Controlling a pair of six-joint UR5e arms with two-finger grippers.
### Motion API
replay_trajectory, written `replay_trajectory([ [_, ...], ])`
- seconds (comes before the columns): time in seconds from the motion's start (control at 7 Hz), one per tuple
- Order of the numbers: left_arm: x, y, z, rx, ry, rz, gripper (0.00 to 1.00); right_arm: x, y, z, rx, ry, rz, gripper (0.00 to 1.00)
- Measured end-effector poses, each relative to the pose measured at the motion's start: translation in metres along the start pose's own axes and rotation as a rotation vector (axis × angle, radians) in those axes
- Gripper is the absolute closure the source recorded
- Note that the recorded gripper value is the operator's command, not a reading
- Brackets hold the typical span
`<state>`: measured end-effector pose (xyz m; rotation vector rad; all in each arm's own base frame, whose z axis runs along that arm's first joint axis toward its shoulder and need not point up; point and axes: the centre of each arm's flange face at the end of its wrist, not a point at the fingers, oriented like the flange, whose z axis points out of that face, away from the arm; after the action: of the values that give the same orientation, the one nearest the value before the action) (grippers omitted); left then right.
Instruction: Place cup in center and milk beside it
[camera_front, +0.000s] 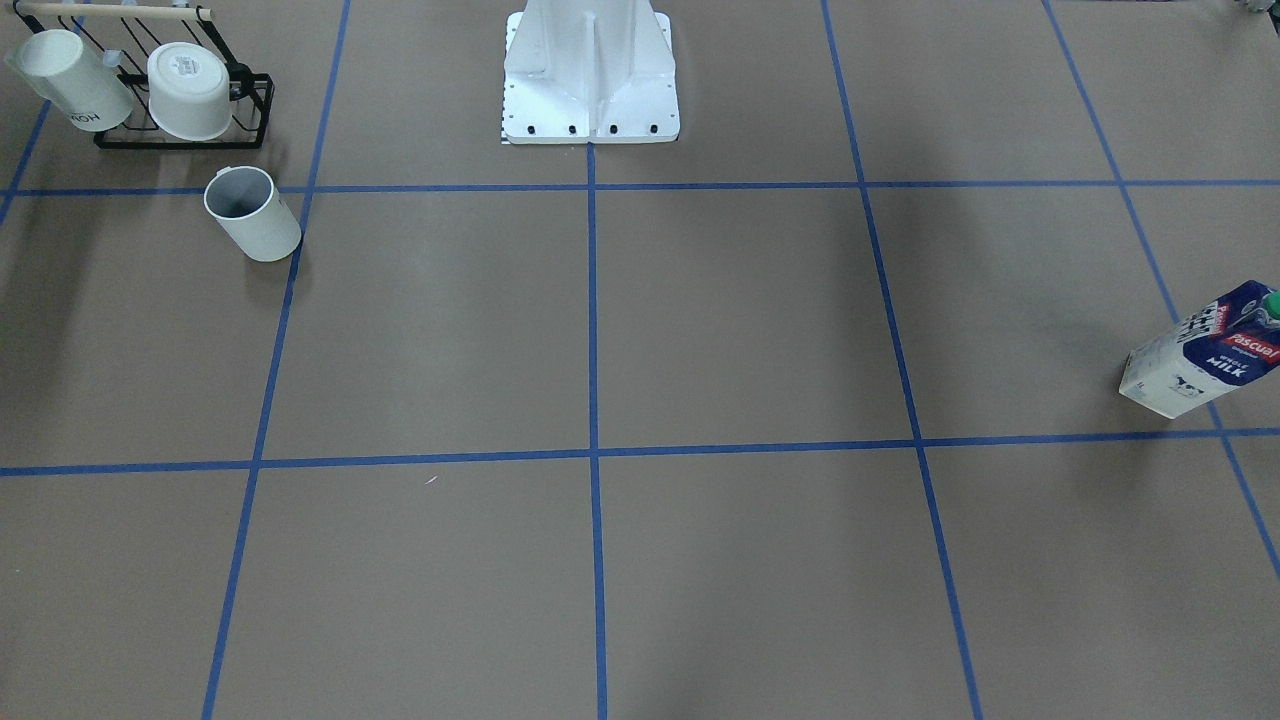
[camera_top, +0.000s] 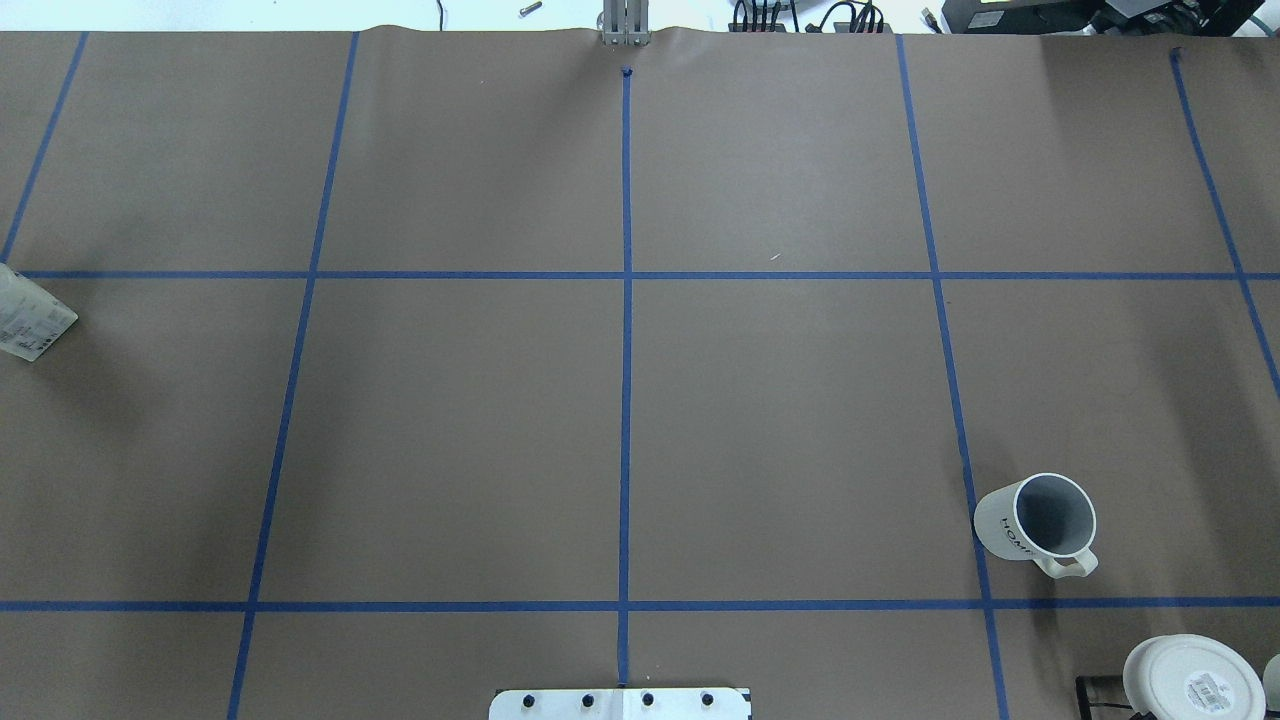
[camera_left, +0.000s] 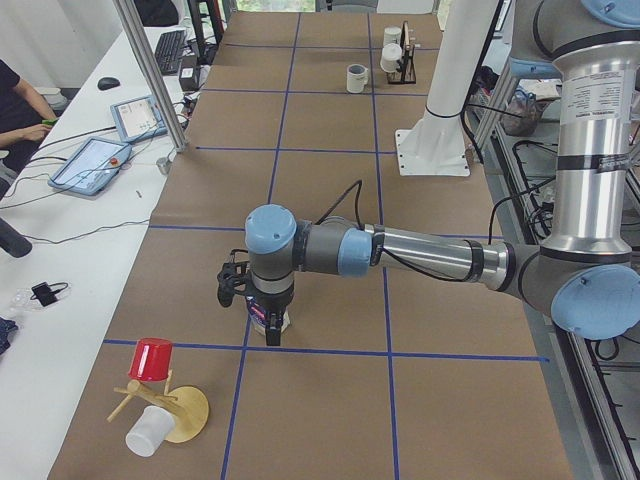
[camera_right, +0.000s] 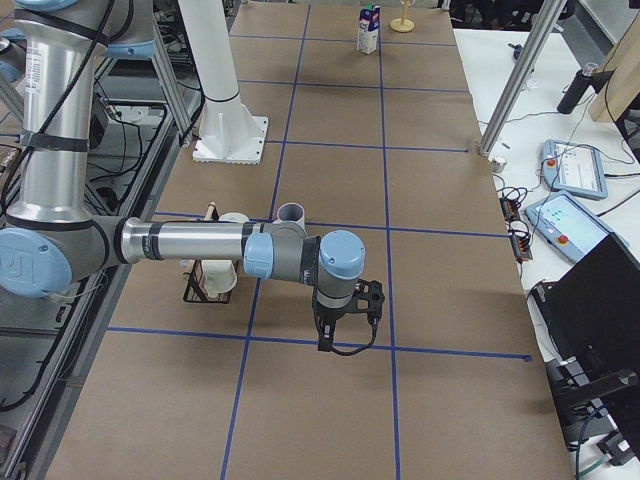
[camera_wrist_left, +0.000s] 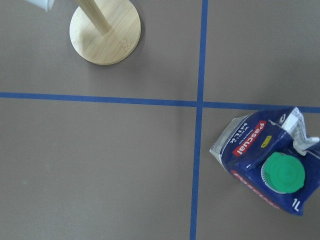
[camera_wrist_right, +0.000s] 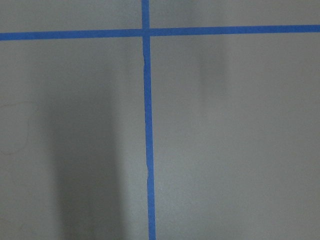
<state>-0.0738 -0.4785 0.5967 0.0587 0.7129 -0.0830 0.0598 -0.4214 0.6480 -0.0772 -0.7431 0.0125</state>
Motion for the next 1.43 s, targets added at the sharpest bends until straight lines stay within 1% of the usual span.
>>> replay_trajectory([
  [1.43,0.0004,-0.0002,-0.0002,0.002,0.002,0.001,0.01,-0.0036,-0.0052,-0.0028,0.012,-0.002,-0.014,0.00],
])
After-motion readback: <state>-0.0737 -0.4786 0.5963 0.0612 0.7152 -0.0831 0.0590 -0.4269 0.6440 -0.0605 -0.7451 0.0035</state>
